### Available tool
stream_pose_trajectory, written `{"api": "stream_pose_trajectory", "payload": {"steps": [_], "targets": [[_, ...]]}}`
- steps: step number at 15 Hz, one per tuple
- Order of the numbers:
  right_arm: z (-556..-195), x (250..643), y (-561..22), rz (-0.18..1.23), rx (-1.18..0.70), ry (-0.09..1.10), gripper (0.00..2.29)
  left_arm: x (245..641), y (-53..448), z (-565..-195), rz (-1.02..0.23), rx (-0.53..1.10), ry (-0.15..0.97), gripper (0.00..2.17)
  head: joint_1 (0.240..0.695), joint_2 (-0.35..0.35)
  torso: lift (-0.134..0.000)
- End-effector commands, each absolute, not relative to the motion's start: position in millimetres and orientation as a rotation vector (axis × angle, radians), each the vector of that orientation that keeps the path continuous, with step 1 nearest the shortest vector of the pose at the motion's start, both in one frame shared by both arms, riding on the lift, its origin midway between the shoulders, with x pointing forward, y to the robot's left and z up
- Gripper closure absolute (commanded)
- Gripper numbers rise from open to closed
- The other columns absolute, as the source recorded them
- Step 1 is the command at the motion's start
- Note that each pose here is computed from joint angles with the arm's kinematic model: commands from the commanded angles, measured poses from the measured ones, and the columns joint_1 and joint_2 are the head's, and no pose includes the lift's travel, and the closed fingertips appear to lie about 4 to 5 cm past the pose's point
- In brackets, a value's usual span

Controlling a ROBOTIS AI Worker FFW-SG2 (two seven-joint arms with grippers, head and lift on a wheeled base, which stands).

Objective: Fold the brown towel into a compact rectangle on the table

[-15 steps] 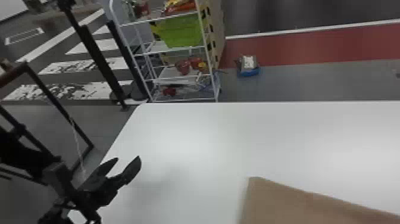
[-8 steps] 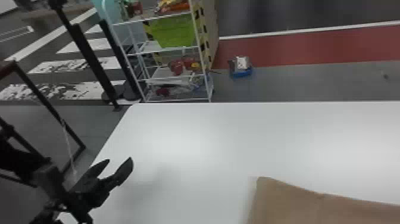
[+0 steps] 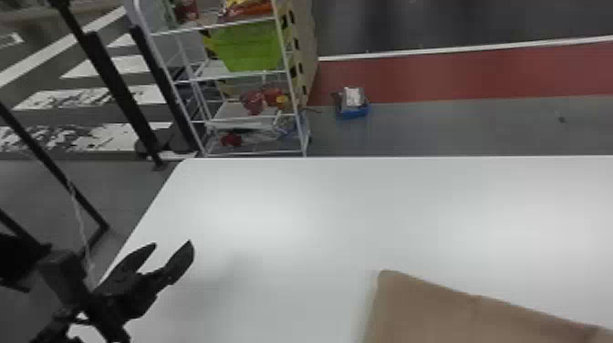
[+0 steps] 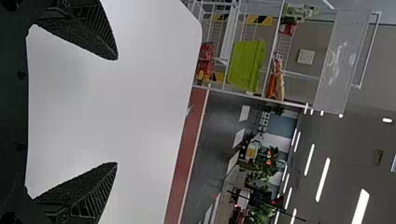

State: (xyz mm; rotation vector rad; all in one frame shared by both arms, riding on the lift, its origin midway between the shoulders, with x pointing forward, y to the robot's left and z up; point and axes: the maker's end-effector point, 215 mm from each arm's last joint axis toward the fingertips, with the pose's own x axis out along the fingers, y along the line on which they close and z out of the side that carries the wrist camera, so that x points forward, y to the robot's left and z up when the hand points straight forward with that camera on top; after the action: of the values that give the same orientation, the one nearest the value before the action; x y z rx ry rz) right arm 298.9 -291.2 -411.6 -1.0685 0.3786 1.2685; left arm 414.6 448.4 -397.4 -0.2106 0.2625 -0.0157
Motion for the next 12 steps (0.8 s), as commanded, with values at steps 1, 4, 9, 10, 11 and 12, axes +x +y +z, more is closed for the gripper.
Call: {"api": "stream_pose_trajectory", "payload": {"steps": [1,4,9,10,11,12], "targets": [[-379,303,-306,1.208,-1.085,0.337,1.29,414,450,-398,-0.010,-0.212,0.262,0.08,0.695,0.251,-0.123],[-351,295,-346,1.131,-1.108,0.335,1.29,414,448,-401,-0.012,-0.217,0.267,0.08,0.695,0.217,-0.123],[-414,285,-343,1.224,-1.081,0.431,1.29,417,440,-408,-0.023,-0.215,0.282,0.08,0.695,0.166,-0.123],[-415,291,-341,1.223,-1.076,0.426,1.29,417,440,-409,-0.021,-0.215,0.283,0.08,0.695,0.164,-0.123],[-414,293,-340,1.223,-1.077,0.420,1.29,416,441,-410,-0.019,-0.216,0.285,0.08,0.695,0.162,-0.123],[-412,295,-339,1.222,-1.079,0.415,1.29,415,442,-409,-0.018,-0.211,0.282,0.08,0.695,0.162,-0.123]]}}
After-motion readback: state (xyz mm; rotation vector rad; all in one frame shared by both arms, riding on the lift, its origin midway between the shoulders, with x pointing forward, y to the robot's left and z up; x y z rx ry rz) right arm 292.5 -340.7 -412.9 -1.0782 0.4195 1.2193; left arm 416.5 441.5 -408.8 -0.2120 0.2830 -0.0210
